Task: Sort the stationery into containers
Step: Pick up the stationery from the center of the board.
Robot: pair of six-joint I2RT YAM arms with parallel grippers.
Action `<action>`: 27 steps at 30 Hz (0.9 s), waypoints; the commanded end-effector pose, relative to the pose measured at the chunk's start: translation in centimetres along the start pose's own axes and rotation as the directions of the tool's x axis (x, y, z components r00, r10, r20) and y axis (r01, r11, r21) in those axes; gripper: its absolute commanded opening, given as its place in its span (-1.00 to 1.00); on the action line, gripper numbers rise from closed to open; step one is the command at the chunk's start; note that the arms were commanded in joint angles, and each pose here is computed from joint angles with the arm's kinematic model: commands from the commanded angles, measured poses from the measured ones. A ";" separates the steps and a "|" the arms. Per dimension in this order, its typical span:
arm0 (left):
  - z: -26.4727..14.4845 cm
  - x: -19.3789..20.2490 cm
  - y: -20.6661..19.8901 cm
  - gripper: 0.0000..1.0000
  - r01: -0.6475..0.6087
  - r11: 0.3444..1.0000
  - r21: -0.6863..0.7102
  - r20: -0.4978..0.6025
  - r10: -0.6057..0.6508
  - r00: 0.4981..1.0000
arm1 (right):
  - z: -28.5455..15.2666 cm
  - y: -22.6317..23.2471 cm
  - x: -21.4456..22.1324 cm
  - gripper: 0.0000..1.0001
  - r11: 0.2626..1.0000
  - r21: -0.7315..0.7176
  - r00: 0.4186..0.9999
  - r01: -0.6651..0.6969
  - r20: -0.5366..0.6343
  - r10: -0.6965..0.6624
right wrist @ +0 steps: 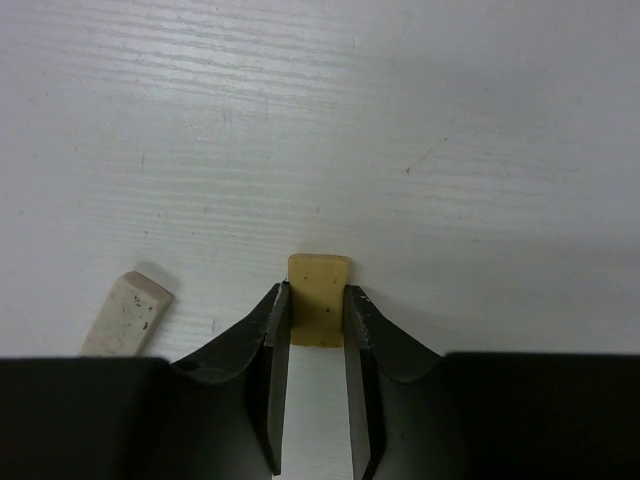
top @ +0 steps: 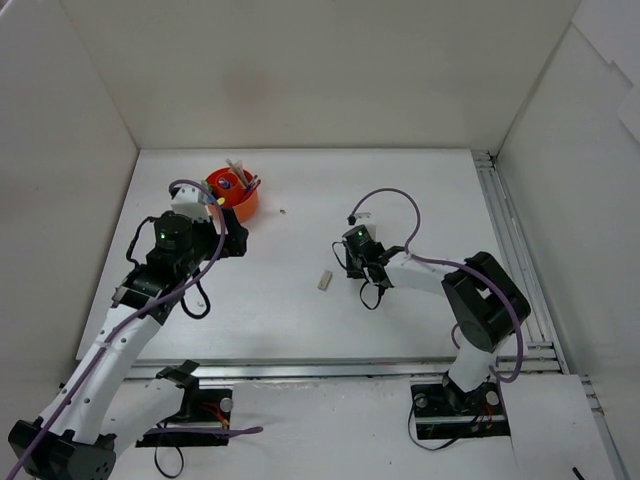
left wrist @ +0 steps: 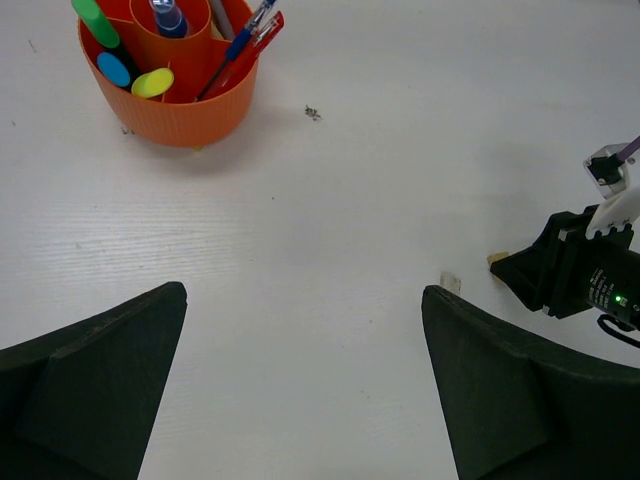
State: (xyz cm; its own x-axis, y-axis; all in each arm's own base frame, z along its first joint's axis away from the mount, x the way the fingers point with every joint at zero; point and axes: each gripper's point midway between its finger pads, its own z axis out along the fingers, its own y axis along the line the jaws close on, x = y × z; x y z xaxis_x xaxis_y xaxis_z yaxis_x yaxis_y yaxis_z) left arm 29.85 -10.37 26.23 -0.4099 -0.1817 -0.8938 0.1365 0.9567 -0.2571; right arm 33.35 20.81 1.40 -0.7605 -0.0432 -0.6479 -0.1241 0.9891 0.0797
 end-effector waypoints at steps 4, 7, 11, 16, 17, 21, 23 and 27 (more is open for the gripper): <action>-0.7 -1.5 -2.6 0.99 0.008 0.992 0.123 0.012 -0.010 1.000 | -3.1 1.8 -5.2 -0.81 0.992 -0.085 0.984 0.095 0.157 -0.081; -0.3 -1.0 -3.9 0.99 -0.004 0.981 0.192 -0.015 0.007 1.000 | -5.0 3.6 -6.2 -0.85 0.960 -0.201 0.964 0.193 0.223 -0.146; 0.7 -0.4 -5.2 1.00 -0.003 0.965 0.261 -0.048 0.016 0.999 | -9.6 7.7 -7.4 -0.86 0.829 -0.376 0.877 0.415 0.409 -0.254; 0.7 0.9 -8.9 0.99 0.026 0.886 0.464 -0.096 0.021 0.995 | -14.7 12.5 -5.9 -0.84 0.593 -0.522 0.767 0.612 0.574 -0.286; 0.9 0.9 -9.4 0.99 0.031 0.872 0.489 -0.090 0.015 0.996 | -15.6 13.1 -6.2 -0.84 0.562 -0.523 0.742 0.641 0.609 -0.280; 0.3 1.4 -12.1 0.99 0.067 0.777 0.626 -0.118 0.010 0.993 | -18.3 15.5 -5.9 -0.85 0.445 -0.552 0.692 0.706 0.671 -0.267; 0.5 1.8 -12.5 0.99 0.085 0.760 0.644 -0.143 0.010 0.990 | -19.5 16.2 -6.0 -0.84 0.404 -0.541 0.659 0.738 0.708 -0.255; 0.3 2.6 -13.2 0.80 0.110 0.720 0.686 -0.170 0.012 0.985 | -20.8 16.6 -6.7 -0.81 0.401 -0.498 0.612 0.769 0.754 -0.238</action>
State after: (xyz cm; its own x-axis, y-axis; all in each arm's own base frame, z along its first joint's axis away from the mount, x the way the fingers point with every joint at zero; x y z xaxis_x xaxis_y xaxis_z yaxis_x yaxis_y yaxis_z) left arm 27.75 -21.81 23.82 -0.6240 -0.1060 -0.7742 0.5597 0.6308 -0.5374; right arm 23.37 33.36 16.84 -0.1442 -0.2838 -0.9480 -0.9355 0.3514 0.0371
